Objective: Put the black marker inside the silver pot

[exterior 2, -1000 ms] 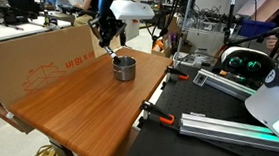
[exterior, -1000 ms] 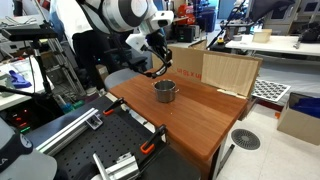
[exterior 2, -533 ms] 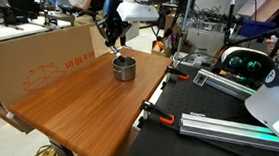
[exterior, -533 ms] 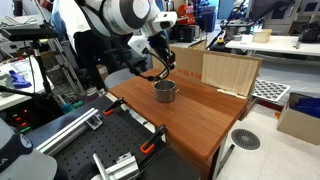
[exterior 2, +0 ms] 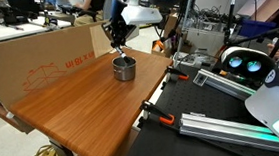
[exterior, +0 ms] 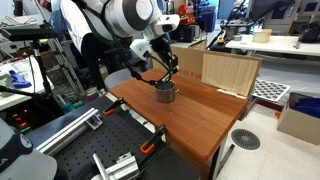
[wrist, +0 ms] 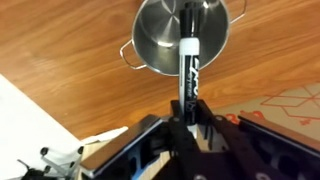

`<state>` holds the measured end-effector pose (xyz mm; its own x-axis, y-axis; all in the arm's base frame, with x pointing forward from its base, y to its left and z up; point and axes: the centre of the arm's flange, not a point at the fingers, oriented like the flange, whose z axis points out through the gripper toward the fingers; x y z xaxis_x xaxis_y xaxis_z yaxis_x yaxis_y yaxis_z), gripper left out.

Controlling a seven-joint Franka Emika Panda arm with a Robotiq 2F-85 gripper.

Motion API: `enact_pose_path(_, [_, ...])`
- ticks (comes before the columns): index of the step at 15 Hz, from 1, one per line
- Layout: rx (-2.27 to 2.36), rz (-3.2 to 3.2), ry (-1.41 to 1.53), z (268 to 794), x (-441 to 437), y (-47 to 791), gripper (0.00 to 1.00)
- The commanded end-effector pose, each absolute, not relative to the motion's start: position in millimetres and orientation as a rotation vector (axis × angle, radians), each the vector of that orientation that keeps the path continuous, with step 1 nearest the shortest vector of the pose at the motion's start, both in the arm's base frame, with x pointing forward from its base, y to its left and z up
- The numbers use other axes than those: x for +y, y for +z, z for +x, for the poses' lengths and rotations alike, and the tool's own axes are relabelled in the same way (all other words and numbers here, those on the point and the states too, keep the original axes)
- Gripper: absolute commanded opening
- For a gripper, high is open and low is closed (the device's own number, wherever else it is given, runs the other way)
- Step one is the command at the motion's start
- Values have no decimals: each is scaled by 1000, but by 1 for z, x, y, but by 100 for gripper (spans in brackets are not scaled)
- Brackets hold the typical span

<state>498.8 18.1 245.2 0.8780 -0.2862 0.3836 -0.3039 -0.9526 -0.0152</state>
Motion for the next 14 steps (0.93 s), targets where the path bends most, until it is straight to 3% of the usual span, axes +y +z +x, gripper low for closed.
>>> enact_pose_path(1, [-488,2973,667,496,22,231,5])
enact_pose_path(8, [-450,2926,741,498,24,208,5])
enact_pose_path(9, [-453,2923,720,498,26,205,45])
enact_pose_path(11, [-457,2928,685,498,30,202,53])
enact_pose_path(14, [-467,2930,666,497,34,200,74])
